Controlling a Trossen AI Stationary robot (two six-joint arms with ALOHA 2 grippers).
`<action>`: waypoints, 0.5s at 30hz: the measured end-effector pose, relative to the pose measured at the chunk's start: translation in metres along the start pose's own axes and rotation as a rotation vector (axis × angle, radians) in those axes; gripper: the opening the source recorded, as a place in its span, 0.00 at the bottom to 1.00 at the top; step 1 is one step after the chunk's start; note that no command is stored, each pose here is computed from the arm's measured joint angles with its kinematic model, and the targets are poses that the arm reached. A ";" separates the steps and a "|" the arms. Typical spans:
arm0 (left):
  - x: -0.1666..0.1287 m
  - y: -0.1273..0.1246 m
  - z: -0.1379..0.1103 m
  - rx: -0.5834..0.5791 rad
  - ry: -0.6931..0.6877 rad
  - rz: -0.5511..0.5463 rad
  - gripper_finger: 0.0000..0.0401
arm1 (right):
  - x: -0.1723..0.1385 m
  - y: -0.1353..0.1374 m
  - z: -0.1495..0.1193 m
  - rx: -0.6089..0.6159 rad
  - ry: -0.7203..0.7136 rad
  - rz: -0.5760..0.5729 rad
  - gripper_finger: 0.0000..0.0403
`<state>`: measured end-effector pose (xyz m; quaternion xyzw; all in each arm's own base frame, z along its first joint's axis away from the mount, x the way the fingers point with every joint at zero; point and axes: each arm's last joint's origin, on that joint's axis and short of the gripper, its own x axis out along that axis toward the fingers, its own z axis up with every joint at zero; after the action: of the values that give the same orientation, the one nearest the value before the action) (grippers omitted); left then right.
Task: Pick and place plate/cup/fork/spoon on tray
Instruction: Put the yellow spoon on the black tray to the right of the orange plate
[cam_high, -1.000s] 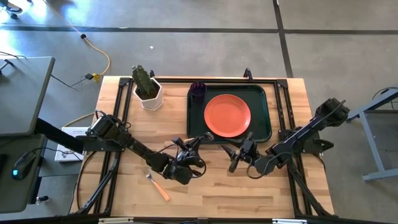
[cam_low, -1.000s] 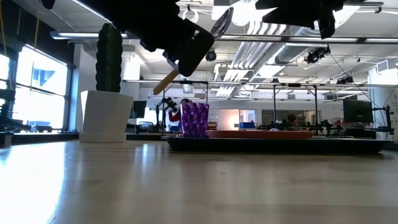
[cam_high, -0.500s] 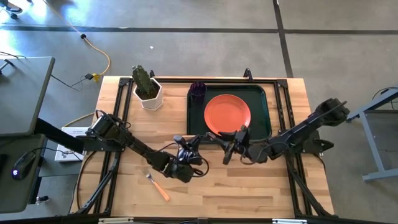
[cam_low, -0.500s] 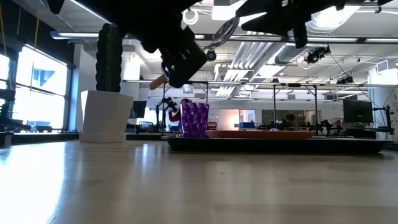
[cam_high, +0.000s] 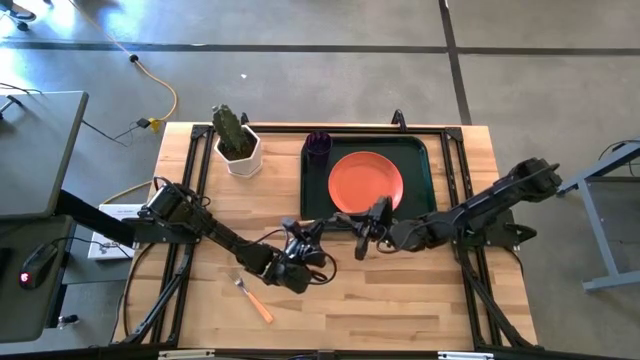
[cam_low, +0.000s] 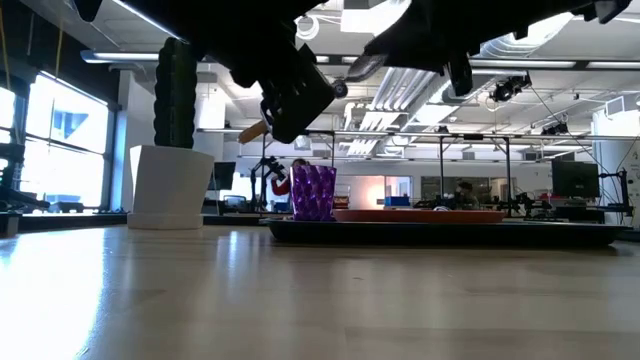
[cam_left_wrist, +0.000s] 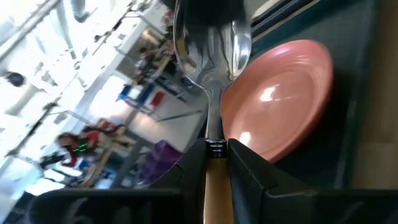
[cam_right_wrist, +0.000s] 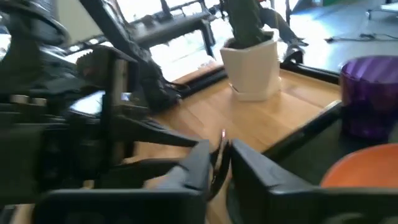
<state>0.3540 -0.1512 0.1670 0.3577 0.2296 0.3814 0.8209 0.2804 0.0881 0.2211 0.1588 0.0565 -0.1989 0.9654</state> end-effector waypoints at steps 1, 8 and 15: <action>0.000 0.000 0.000 -0.014 -0.004 -0.012 0.12 | 0.002 -0.003 0.000 -0.001 0.014 -0.005 0.09; -0.001 -0.002 0.001 -0.119 -0.025 -0.087 0.21 | 0.012 -0.033 0.012 -0.070 0.256 -0.074 0.01; 0.003 -0.001 -0.001 -0.079 -0.022 -0.128 0.31 | -0.016 -0.072 0.105 -0.235 0.478 -0.179 0.01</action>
<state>0.3560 -0.1487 0.1653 0.3138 0.2279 0.3331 0.8594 0.2419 -0.0039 0.3023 0.0825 0.3190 -0.2323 0.9151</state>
